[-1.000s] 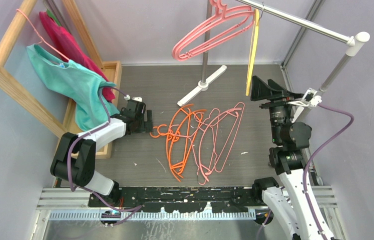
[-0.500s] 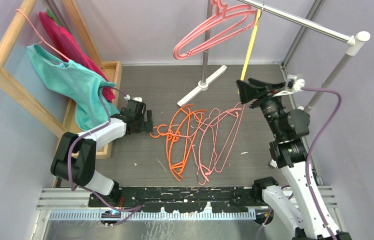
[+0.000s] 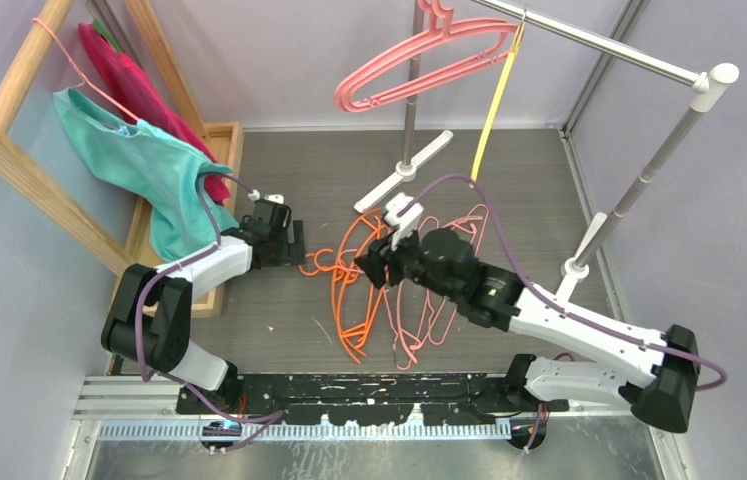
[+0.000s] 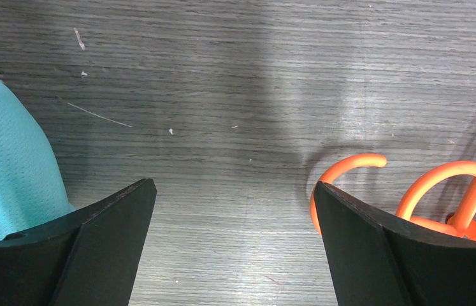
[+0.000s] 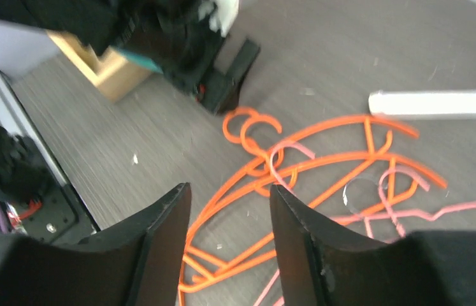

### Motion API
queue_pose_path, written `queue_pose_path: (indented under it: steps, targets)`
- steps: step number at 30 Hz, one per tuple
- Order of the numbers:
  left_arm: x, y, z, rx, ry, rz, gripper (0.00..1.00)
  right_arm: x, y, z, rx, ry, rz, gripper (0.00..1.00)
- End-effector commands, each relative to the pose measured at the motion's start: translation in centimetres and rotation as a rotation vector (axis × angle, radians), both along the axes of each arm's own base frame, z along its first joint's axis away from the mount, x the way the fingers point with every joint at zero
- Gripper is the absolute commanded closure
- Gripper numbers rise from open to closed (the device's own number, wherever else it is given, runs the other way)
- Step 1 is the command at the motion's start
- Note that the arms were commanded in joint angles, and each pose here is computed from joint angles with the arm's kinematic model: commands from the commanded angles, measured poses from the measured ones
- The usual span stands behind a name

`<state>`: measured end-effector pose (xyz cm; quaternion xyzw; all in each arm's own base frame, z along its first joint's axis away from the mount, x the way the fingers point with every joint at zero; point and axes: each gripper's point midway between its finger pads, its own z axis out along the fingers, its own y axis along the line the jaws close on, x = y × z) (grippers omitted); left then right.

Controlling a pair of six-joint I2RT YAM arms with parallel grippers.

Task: Organize the hangers

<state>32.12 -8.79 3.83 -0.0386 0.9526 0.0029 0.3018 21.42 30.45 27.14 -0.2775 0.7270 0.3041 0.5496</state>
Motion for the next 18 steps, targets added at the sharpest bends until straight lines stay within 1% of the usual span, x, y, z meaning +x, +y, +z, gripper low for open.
queue_pose_path:
  steps: [1,3,6,9,14,18]
  targets:
    - [1.0,-0.2,1.3,-0.012,-0.047,0.01,0.02,0.5,-1.7,-5.6,-0.12,0.099,-0.177,0.5]
    - [1.0,-0.3,1.3,-0.013,-0.045,0.007,0.02,0.5,-3.0,-8.3,-0.147,0.164,-0.253,0.56]
    - [1.0,-0.4,1.3,-0.019,-0.045,0.005,0.02,-0.2,-4.3,-11.6,-0.166,0.245,-0.311,0.59]
    - [1.0,-0.4,1.2,-0.023,-0.044,0.004,0.02,-0.7,-4.9,-14.3,-0.178,0.314,-0.346,0.59]
    - [0.8,-0.4,1.3,-0.023,-0.046,0.003,0.02,-0.3,-5.3,-17.5,-0.182,0.372,-0.438,0.58]
    - [0.6,-0.2,1.5,-0.023,-0.055,0.007,0.02,0.3,-5.7,-19.9,-0.184,0.427,-0.524,0.6]
